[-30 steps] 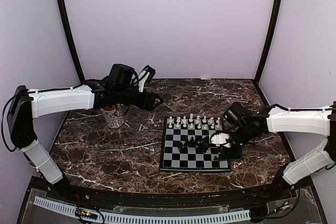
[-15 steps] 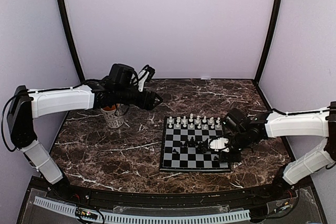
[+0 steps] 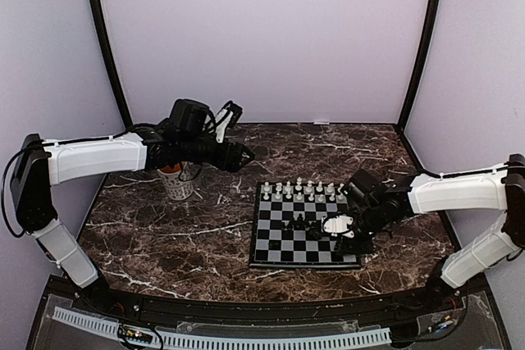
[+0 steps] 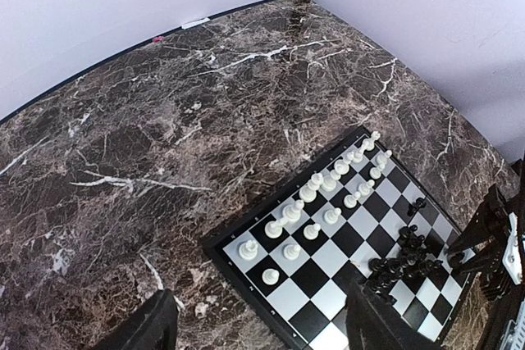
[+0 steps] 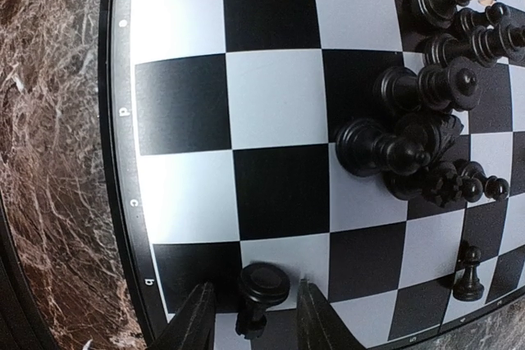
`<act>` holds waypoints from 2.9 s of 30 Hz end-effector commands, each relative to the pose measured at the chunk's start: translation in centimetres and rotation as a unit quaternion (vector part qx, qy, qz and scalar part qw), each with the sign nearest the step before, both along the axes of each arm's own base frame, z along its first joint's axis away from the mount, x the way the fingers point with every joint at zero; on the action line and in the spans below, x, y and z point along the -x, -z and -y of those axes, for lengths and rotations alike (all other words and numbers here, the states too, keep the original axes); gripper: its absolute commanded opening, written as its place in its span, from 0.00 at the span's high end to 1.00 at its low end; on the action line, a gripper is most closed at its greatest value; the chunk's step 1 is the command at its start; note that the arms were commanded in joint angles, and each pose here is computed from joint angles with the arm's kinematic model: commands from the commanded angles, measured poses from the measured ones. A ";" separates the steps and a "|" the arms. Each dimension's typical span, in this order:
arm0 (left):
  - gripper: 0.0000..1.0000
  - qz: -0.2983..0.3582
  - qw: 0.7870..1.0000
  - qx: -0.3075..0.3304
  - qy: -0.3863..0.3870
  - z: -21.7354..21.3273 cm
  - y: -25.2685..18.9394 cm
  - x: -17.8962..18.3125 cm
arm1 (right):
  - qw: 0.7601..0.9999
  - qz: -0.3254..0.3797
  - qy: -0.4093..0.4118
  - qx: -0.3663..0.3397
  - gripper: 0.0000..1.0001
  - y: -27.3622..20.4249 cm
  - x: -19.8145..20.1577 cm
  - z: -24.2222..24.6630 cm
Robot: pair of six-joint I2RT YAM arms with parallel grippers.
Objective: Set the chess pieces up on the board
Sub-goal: Pick up the rook from the chessboard, then pass from the right arm to the left
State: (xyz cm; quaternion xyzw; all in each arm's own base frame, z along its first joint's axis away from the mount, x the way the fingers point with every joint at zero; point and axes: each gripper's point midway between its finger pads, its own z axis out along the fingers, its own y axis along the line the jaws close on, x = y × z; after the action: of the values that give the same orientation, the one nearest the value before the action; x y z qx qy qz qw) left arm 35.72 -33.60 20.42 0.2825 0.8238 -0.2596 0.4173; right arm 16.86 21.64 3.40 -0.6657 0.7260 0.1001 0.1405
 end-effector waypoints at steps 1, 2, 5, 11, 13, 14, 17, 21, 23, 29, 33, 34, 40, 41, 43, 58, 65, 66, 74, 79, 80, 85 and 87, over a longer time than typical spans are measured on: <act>0.28 0.016 1.000 0.021 0.006 -0.1 -2.0 0.5 | 1.000 -0.001 -0.009 -0.015 0.64 -0.4 0.0 -1.4; 0.28 0.016 1.000 0.022 0.006 -0.1 -2.1 0.5 | 1.000 0.000 -0.010 -0.013 0.64 -0.3 0.0 -1.4; 0.28 0.018 1.000 0.023 0.004 -0.2 -2.2 0.5 | 1.000 0.000 -0.011 -0.009 0.64 -0.1 0.0 -1.6; 0.27 0.013 1.000 0.024 0.008 -0.1 -2.0 0.6 | 1.000 -0.006 -0.012 -0.006 0.70 0.1 0.0 -1.8; 0.27 0.012 1.000 0.025 0.008 0.0 -2.0 0.6 | 1.000 -0.011 -0.013 -0.006 0.74 0.2 0.1 -1.9; 0.28 0.012 1.000 0.025 0.009 0.0 -2.0 0.7 | 1.000 -0.012 -0.012 -0.008 0.76 0.1 0.2 -2.0; 0.28 0.011 1.000 0.025 0.010 0.0 -2.0 0.7 | 1.000 -0.014 -0.009 -0.016 0.81 -0.5 0.1 -2.2; 0.28 0.012 1.000 0.024 0.012 0.1 -1.8 0.7 | 0.999 -0.013 -0.003 -0.031 0.84 -1.8 0.2 -2.6; 0.27 0.011 0.999 0.025 0.018 0.2 -1.7 0.9 | 0.999 -0.016 0.001 -0.041 0.85 -2.5 0.3 -2.7; 0.27 0.025 0.998 0.036 0.045 1.0 -1.8 1.6 | 0.994 -0.049 0.023 -0.094 0.85 -4.9 0.0 -3.7; 0.28 0.088 0.993 0.051 0.062 1.4 -4.1 3.3 | 0.980 -0.096 0.049 -0.170 0.86 -9.0 -1.4 -5.3; 0.28 0.123 0.989 0.055 0.061 1.9 -5.2 3.7 | 0.975 -0.104 0.056 -0.188 0.86 -10.2 -1.9 -5.7; 0.31 0.270 0.960 0.078 0.008 0.6 -10.9 6.9 | 0.947 -0.110 0.083 -0.291 0.86 -18.8 -5.3 -9.5; 0.31 0.286 0.954 0.092 0.000 0.4 -12.1 7.6 | 0.942 -0.108 0.083 -0.306 0.86 -20.1 -5.8 -10.1; 0.31 0.310 0.941 0.123 -0.048 -0.9 -13.6 7.7 | 0.933 -0.100 0.082 -0.337 0.86 -22.8 -7.1 -11.4; 0.42 0.389 0.856 0.289 -0.179 0.9 -18.7 8.2 | 0.818 -0.189 0.139 -0.525 0.85 -35.6 -14.4 -16.6; 0.48 0.432 0.834 0.285 -0.190 4.3 -19.7 9.1 | 0.797 -0.225 0.148 -0.540 0.85 -36.2 -14.8 -17.1; 0.50 0.429 0.833 0.287 -0.200 4.4 -19.9 9.0 | 0.796 -0.230 0.150 -0.540 0.85 -36.2 -14.8 -17.1; 0.55 0.415 0.832 0.278 -0.240 5.2 -18.9 7.5 | 0.778 -0.258 0.136 -0.557 0.85 -36.7 -13.9 -17.0; 0.58 0.416 0.833 0.265 -0.252 6.3 -19.0 6.7 | 0.769 -0.276 0.136 -0.561 0.85 -36.3 -13.5 -17.0; 0.58 0.415 0.835 0.261 -0.251 6.5 -18.7 6.5 | 0.767 -0.278 0.133 -0.563 0.85 -36.4 -13.4 -17.0; 0.61 0.410 0.835 0.255 -0.265 6.9 -18.5 6.0 | 0.763 -0.284 0.127 -0.566 0.85 -36.8 -13.0 -16.8; 0.62 0.411 0.834 0.253 -0.268 6.9 -18.4 5.9 | 0.763 -0.284 0.126 -0.567 0.85 -36.9 -13.0 -16.8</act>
State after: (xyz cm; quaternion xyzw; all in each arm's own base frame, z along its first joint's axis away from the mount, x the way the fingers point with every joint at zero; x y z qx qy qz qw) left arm 29.59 -41.16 37.62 0.0412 0.5299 -0.2049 0.8219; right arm 30.90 38.91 37.85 -0.2904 0.6514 0.6455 0.2731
